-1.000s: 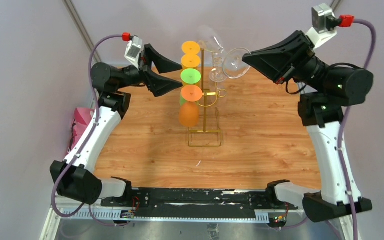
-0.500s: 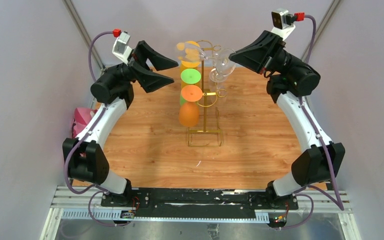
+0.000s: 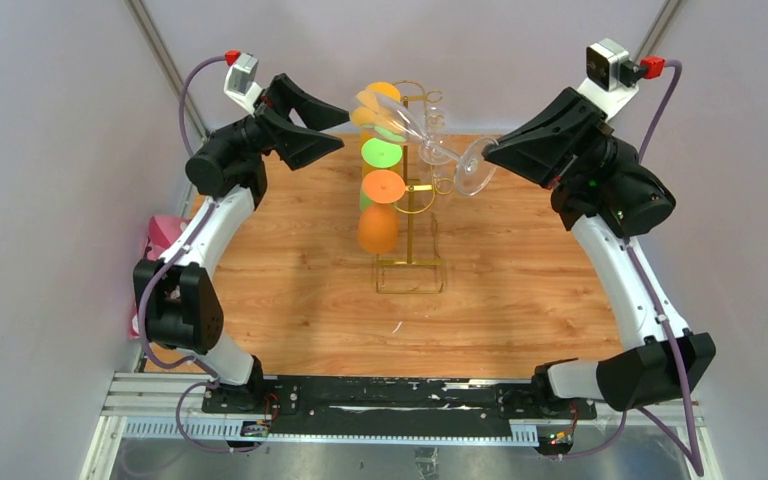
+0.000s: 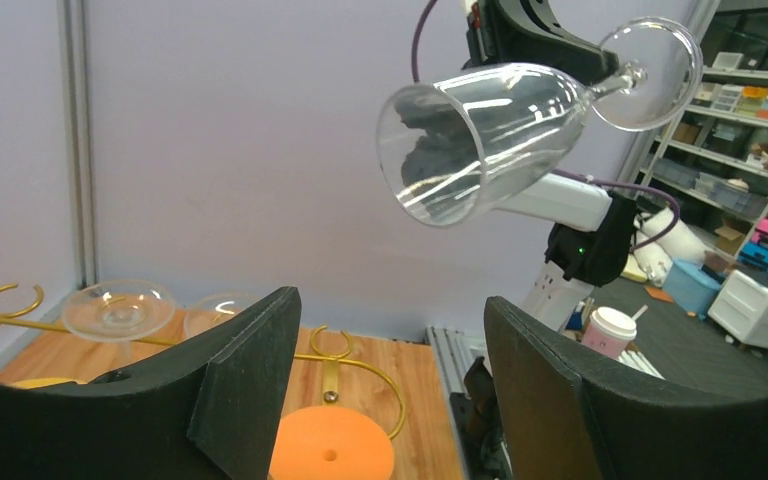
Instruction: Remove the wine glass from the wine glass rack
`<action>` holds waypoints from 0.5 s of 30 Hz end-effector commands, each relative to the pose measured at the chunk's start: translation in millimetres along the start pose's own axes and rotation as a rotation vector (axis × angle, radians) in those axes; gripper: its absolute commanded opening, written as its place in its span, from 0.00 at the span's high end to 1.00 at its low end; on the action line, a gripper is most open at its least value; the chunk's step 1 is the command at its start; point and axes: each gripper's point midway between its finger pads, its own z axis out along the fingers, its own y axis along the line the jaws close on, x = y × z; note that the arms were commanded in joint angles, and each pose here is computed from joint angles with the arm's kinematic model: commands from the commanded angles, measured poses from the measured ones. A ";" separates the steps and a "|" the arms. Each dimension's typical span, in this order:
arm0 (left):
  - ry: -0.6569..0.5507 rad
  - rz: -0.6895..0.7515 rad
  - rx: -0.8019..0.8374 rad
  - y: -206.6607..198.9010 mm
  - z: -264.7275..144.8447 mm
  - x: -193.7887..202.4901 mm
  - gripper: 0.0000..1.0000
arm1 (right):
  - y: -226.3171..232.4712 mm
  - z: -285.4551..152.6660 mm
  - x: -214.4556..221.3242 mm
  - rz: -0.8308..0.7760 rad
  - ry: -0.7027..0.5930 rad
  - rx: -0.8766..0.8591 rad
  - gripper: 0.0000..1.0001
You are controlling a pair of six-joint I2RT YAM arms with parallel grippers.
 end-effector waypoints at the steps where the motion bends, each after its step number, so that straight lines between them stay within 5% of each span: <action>1: -0.026 0.049 0.035 -5.3 3.3 -13.1 0.27 | -0.2 -4.9 2.6 -0.019 -0.029 -0.020 1.00; 15: -0.040 0.073 0.050 -27.1 5.6 -12.7 0.26 | -18.6 1.3 16.5 0.039 -0.035 -0.044 1.00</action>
